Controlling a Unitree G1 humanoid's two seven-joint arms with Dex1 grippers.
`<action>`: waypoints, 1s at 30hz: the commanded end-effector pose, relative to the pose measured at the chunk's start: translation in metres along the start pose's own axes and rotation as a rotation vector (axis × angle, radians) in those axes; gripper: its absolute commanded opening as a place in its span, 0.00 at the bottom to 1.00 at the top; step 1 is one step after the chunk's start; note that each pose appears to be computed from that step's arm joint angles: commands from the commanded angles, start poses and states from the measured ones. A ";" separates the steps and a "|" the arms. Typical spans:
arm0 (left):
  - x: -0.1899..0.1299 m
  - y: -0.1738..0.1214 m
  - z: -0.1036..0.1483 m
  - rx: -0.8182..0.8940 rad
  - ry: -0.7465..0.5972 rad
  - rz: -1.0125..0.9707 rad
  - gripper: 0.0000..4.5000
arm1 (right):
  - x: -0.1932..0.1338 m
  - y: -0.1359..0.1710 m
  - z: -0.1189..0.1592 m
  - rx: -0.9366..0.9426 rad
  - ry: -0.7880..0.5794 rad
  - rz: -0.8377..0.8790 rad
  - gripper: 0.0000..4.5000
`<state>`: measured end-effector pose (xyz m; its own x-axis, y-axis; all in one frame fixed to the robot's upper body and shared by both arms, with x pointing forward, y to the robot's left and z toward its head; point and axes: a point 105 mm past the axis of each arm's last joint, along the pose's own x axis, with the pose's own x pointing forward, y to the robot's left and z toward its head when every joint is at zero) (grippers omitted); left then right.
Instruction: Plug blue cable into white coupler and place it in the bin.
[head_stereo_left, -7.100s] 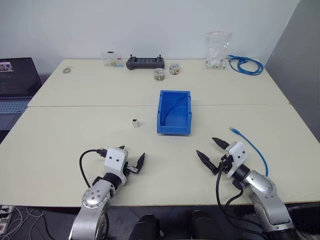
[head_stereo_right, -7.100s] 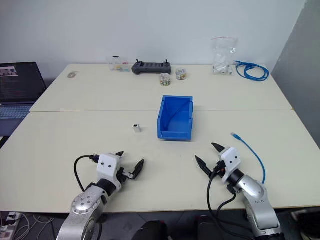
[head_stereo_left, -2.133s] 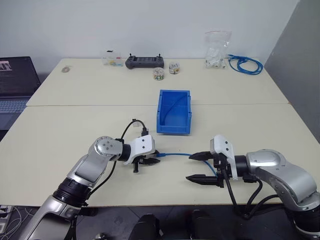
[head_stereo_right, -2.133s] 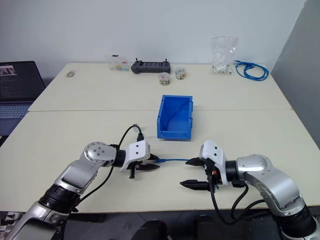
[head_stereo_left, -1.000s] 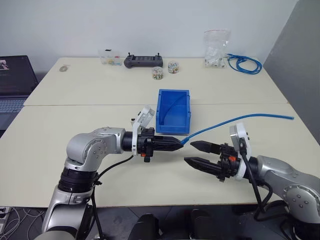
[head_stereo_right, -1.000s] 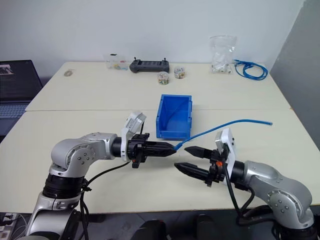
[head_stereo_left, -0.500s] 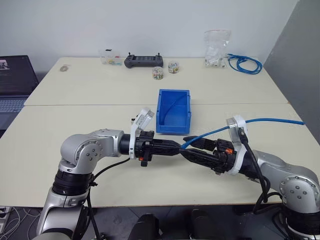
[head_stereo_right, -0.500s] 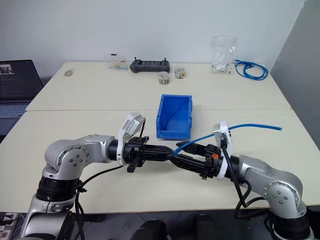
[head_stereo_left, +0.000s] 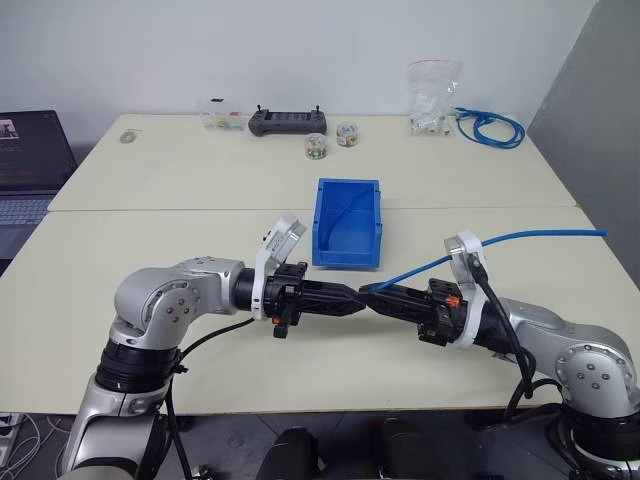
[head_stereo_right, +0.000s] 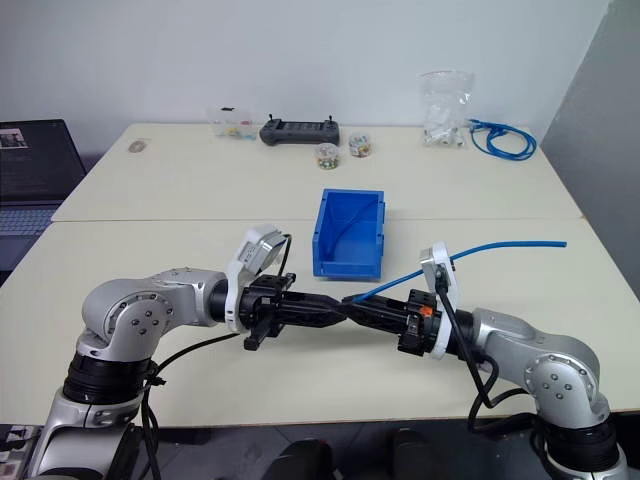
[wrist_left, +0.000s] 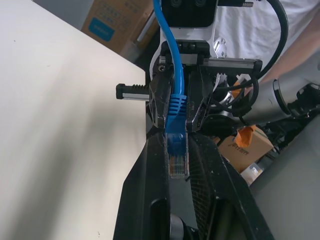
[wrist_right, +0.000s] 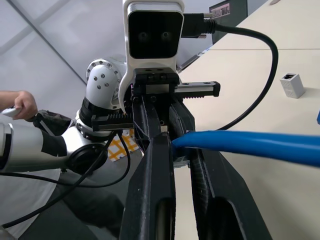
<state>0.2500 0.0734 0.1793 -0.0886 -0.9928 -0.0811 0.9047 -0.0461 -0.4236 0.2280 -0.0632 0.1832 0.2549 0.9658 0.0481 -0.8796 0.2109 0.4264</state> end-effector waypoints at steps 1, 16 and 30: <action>-0.003 0.006 0.000 0.045 0.005 0.050 0.06 | 0.002 0.017 0.005 -0.006 -0.004 0.090 0.03; -0.007 -0.006 -0.003 0.073 0.007 0.019 0.62 | 0.005 0.010 0.000 -0.046 0.015 0.047 0.03; -0.037 0.011 -0.017 0.157 -0.071 0.431 1.00 | -0.005 -0.030 0.010 -0.098 -0.046 -0.115 0.03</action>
<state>0.2427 0.1072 0.1589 0.1694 -0.9699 -0.1747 0.9280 0.2167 -0.3030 0.2534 -0.0727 0.1696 0.3579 0.9337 0.0074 -0.8623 0.3274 0.3863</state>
